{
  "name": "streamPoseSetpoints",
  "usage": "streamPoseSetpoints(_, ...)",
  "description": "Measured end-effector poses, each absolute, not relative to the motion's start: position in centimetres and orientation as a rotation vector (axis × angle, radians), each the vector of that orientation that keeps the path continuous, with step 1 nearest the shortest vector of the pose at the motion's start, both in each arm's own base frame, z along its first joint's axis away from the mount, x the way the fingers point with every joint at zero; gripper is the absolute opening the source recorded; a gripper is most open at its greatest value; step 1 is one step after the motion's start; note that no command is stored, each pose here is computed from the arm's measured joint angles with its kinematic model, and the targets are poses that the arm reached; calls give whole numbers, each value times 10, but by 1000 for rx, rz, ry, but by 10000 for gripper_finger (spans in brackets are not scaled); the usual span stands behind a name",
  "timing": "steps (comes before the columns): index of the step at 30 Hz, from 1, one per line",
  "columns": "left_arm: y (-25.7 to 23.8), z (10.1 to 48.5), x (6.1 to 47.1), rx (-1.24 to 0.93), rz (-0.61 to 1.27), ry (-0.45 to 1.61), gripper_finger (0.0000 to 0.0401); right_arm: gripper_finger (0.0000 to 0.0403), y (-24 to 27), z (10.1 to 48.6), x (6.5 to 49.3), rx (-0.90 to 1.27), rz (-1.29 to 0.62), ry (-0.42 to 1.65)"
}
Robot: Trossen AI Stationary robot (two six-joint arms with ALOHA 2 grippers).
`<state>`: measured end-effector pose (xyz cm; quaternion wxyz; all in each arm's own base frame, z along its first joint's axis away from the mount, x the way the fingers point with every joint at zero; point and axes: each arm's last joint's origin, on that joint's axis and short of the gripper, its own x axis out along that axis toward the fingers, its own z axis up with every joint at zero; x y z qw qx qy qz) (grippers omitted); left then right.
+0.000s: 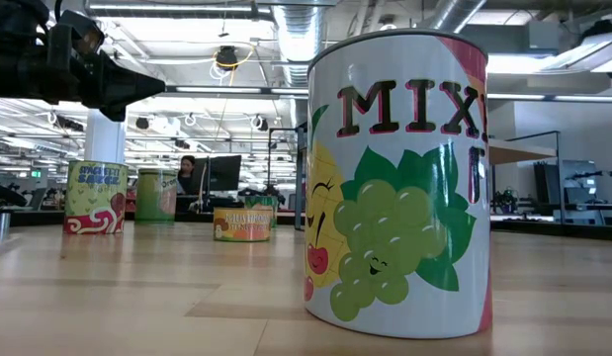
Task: Pick and place cans onto a shelf
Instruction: Put the canned tomatoes on the shelf, then put the canned diced tomatoes on the shelf
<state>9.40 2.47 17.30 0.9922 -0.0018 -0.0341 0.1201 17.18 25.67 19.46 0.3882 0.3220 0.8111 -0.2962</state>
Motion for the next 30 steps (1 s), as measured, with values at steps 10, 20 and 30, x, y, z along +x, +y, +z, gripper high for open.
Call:
streamPoseSetpoints(10,25,173,94,-5,240,-70,0,27,247,166,186,549,-641,2050)
streamPoseSetpoints(20,25,173,94,-5,240,-70,0,14,220,193,219,500,-547,1708)
streamPoseSetpoints(30,25,173,94,2,240,-66,0,122,139,235,254,336,-34,1864)
